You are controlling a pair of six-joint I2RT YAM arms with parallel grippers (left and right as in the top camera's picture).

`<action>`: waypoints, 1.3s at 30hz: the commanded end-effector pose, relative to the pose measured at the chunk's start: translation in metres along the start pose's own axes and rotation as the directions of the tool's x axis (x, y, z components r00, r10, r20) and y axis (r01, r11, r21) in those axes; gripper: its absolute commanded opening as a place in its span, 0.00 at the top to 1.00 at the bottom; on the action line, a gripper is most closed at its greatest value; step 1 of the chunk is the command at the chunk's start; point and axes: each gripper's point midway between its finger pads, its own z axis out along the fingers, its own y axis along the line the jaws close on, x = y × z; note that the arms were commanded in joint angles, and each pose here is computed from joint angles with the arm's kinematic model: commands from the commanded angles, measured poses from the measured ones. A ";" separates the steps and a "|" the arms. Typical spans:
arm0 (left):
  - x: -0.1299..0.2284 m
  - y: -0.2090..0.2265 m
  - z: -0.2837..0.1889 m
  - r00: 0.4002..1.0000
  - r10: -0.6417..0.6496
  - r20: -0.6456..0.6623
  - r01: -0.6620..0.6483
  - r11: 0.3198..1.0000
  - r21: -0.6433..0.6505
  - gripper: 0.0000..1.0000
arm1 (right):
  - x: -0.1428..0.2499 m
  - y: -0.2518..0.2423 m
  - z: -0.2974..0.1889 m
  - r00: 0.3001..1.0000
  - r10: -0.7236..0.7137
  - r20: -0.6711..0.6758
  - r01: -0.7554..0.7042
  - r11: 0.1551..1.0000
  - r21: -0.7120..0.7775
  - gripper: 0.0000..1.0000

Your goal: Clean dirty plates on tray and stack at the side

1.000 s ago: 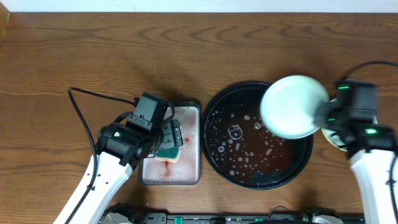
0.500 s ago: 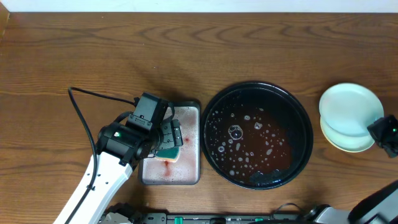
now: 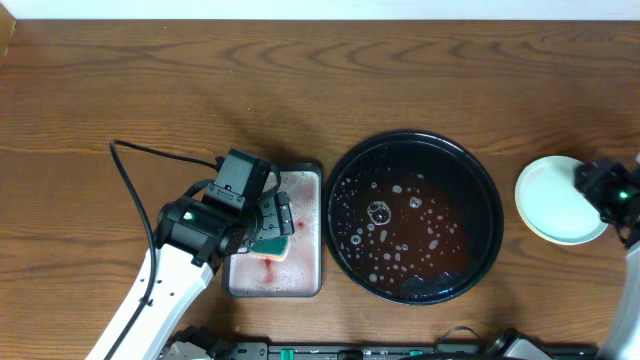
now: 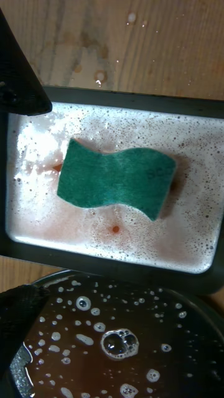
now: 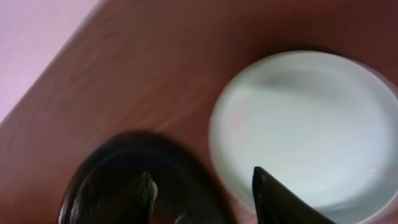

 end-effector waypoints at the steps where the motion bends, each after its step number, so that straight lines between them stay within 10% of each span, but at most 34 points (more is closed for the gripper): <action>1: -0.001 0.001 -0.001 1.000 0.001 0.006 -0.001 1.000 -0.001 0.13 | 0.028 0.077 -0.029 0.968 -0.250 0.012 0.248 0.953 -0.171 0.50; 16: -0.001 0.001 -0.001 1.000 0.001 0.006 -0.001 1.000 -0.001 0.13 | 0.135 0.152 -0.048 0.780 -0.613 -0.123 0.520 0.745 -0.418 0.45; 19: -0.001 0.001 -0.001 1.000 0.001 0.006 -0.001 1.000 -0.001 0.13 | 0.147 0.167 -0.056 0.735 -0.672 -0.086 0.557 0.672 -0.488 0.28; 20: -0.001 0.001 -0.001 1.000 0.001 0.006 -0.001 1.000 -0.001 0.13 | 0.151 0.172 -0.060 0.715 -0.697 -0.064 0.578 0.639 -0.507 0.01; 39: -0.001 0.001 -0.001 1.000 0.001 0.006 -0.001 1.000 -0.001 0.13 | 0.172 0.188 -0.080 0.659 -0.752 -0.012 0.617 0.550 -0.563 0.01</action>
